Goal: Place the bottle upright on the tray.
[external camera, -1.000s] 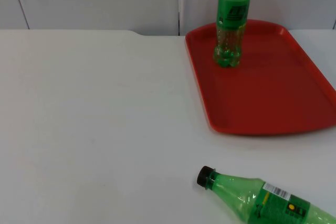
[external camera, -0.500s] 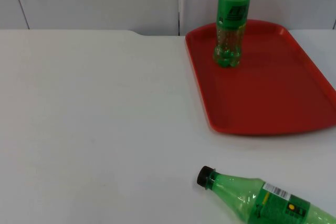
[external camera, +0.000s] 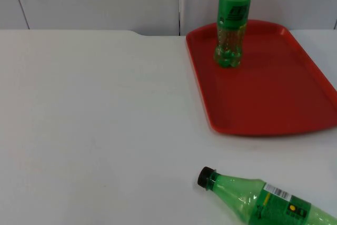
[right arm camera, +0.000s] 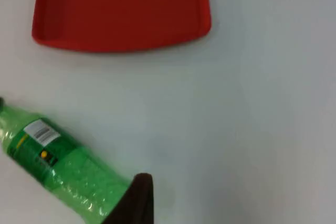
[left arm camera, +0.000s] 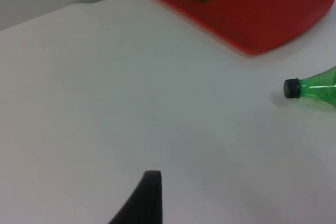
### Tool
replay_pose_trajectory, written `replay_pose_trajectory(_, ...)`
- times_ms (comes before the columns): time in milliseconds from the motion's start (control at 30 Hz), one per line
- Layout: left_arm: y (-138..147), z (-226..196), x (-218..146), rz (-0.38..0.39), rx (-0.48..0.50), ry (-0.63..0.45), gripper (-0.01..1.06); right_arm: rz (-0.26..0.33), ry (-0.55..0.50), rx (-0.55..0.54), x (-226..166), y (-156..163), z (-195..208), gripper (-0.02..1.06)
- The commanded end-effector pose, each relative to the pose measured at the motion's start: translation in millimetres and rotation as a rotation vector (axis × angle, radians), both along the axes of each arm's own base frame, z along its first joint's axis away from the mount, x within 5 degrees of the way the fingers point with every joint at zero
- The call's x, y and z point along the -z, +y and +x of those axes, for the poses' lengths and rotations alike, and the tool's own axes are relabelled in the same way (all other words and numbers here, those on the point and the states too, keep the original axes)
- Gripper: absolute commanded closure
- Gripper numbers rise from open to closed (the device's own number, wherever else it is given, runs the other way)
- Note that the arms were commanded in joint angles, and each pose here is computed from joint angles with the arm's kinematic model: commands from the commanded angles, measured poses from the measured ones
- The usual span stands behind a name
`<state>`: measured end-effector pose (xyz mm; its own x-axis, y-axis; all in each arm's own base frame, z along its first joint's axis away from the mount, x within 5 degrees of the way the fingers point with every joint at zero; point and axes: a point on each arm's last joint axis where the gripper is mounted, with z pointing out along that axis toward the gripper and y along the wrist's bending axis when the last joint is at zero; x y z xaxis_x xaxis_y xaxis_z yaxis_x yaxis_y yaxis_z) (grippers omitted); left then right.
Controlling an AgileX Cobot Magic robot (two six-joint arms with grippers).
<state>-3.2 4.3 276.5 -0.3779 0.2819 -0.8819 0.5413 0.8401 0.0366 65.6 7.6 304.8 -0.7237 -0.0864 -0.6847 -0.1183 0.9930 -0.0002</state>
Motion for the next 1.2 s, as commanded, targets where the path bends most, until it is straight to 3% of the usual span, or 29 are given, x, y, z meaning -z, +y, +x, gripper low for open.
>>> replay_pose_trajectory(0, -1, 0, 1, -0.005, 0.010, 0.005, 0.00, -0.003, 0.045, -0.054, -4, 4, 23, 0.05)
replay_pose_trajectory(367, -1, 0, 1, -0.005, 0.010, 0.005, 0.00, 0.011, 0.180, -0.153, 3, 15, 81, 0.05)
replay_pose_trajectory(700, -1, 0, 1, -0.005, 0.010, 0.005, 0.00, 0.118, 0.298, -0.270, 29, 33, 130, 0.09)
replay_pose_trajectory(933, -1, 0, 1, -0.005, 0.010, 0.005, 0.00, 0.082, 0.330, -0.391, 43, 62, 138, 0.09)
replay_pose_trajectory(1067, -1, 0, 1, -0.005, 0.010, 0.005, 0.00, 0.036, 0.328, -0.548, 55, 102, 135, 0.09)
replay_pose_trajectory(1167, -1, 0, 1, -0.005, 0.010, 0.005, 0.00, -0.016, 0.347, -0.595, 62, 117, 131, 0.09)
